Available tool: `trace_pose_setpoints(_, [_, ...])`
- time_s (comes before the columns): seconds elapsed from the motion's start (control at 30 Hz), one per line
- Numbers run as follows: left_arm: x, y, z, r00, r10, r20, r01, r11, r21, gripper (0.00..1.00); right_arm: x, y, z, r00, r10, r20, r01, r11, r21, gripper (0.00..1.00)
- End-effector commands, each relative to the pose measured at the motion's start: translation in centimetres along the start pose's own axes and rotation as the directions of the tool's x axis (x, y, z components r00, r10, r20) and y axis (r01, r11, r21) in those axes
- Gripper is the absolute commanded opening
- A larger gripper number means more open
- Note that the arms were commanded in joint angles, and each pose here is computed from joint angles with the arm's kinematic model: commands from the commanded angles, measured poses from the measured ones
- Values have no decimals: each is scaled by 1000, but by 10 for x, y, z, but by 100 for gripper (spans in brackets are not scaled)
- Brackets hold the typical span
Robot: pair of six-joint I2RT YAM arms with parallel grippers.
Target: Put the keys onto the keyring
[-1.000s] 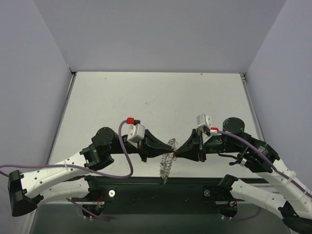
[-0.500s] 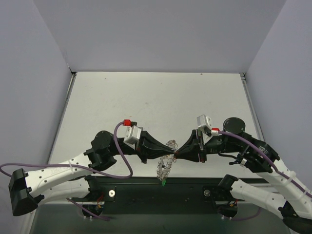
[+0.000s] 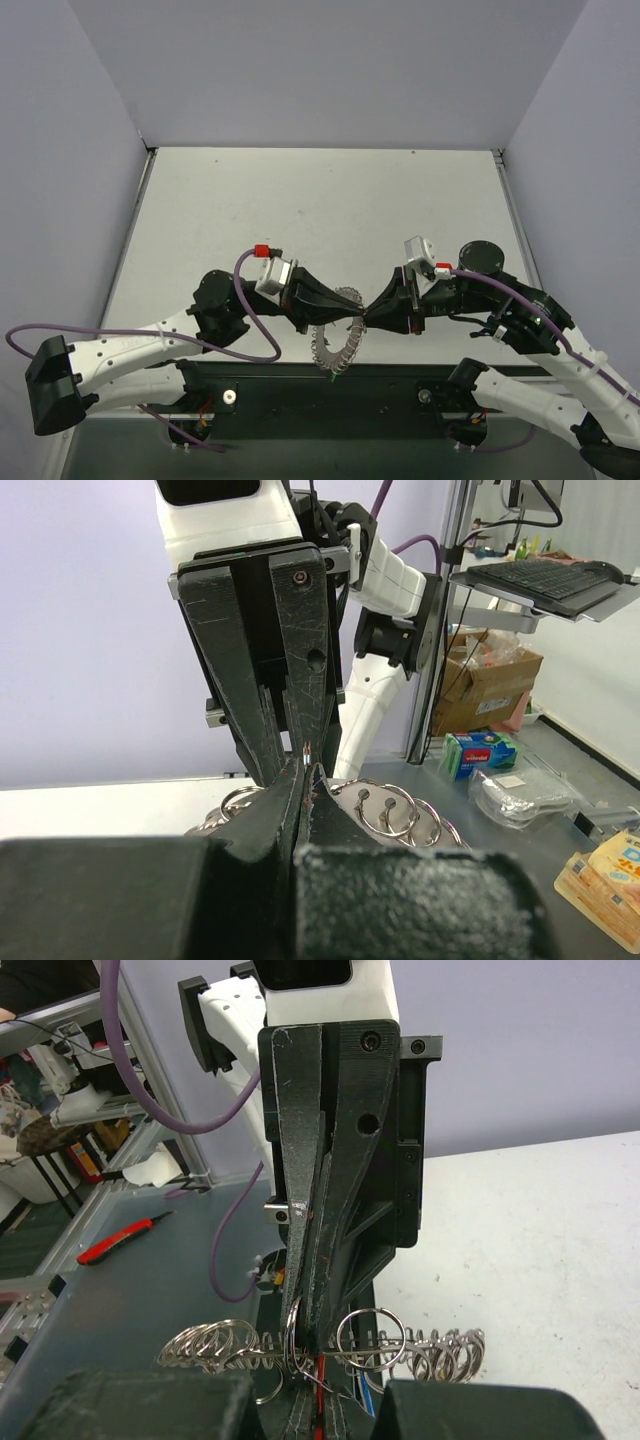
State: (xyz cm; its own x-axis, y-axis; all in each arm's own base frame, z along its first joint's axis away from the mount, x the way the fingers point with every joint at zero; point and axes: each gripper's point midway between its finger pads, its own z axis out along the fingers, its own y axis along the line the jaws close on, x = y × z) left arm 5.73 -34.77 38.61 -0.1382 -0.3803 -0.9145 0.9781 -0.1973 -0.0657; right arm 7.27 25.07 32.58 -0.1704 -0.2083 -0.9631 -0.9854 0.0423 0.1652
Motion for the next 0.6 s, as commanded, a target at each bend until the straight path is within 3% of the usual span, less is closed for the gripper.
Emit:
trace_pose_setpoints(0.0, [-72,-24,7,960,122,252,-145,986,76,0,15,-8,5,999,19,-42,-18,1000,22,0])
trace_pose_setpoints(0.07, [-70,-21,8,963,121,242,-141,988,66,0,13,-9,2,999,10,-32,-9,999,40,2])
trace_pose_setpoints(0.1, [-66,-18,9,967,118,227,-134,989,56,0,11,-10,0,1000,6,-26,-4,998,56,8])
trace_pose_setpoints(0.13, [-66,-15,8,966,127,227,-140,989,39,0,9,-13,-5,1000,0,-15,1,996,93,26])
trace_pose_setpoints(0.2, [-61,-12,6,970,128,208,-134,991,16,0,5,-14,-11,1000,-17,0,16,992,125,47])
trace_pose_setpoints(0.23, [-61,-7,5,969,139,206,-139,990,-10,0,2,-17,-17,999,-32,17,29,985,170,68])
trace_pose_setpoints(0.27, [-64,-7,3,966,149,209,-148,989,-23,0,1,-18,-21,999,-42,25,36,981,190,75])
trace_pose_setpoints(0.33, [-59,1,-1,970,158,187,-146,986,-74,0,-4,-19,-31,996,-70,47,57,971,231,83])
trace_pose_setpoints(0.57, [-53,9,-8,975,169,147,-150,980,-130,0,-27,-17,-46,985,-152,87,122,952,280,85])
